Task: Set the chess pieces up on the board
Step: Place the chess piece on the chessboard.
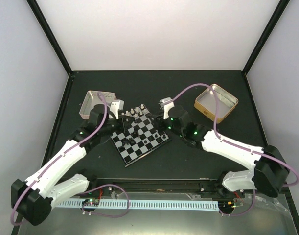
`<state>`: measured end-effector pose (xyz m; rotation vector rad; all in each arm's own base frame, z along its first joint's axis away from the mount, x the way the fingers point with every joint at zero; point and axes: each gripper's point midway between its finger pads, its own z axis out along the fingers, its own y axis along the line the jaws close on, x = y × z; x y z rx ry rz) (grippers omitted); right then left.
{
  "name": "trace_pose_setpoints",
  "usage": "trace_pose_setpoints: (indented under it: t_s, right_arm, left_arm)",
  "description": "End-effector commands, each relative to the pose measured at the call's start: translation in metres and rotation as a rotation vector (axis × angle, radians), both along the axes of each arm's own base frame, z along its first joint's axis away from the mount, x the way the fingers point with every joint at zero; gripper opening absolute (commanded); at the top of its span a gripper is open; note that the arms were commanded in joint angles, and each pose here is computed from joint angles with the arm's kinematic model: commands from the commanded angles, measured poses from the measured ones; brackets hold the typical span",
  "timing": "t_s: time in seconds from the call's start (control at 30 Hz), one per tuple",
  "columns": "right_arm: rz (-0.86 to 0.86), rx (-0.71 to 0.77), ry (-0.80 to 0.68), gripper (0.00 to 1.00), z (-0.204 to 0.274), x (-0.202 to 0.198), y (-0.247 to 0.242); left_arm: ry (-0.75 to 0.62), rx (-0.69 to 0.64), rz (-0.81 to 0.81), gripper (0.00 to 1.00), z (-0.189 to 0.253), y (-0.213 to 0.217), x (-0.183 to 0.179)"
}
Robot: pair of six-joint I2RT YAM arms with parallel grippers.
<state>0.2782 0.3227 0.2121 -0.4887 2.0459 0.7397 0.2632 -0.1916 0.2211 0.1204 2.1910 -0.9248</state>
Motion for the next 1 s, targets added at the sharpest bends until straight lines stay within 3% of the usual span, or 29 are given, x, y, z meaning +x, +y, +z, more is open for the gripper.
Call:
trace_pose_setpoints:
  t_s: [0.0, 0.13, 0.3, 0.97]
  right_arm:
    - [-0.44, -0.02, -0.069, 0.59, 0.012, 0.029, -0.076]
    - [-0.677, -0.016, -0.078, 0.65, 0.02, 0.029, -0.128]
    - [-0.785, 0.002, -0.097, 0.7, 0.026, 0.022, -0.156]
    - [-0.809, -0.018, -0.044, 0.75, 0.008, 0.022, -0.17]
  left_arm:
    - [0.007, 0.111, 0.059, 0.02, -0.003, -0.008, 0.005]
    - [0.058, 0.164, 0.07, 0.02, -0.02, -0.028, 0.001]
    - [0.117, 0.228, 0.086, 0.02, -0.04, -0.054, -0.007]
    - [0.249, 0.418, 0.181, 0.02, -0.108, -0.1, -0.018]
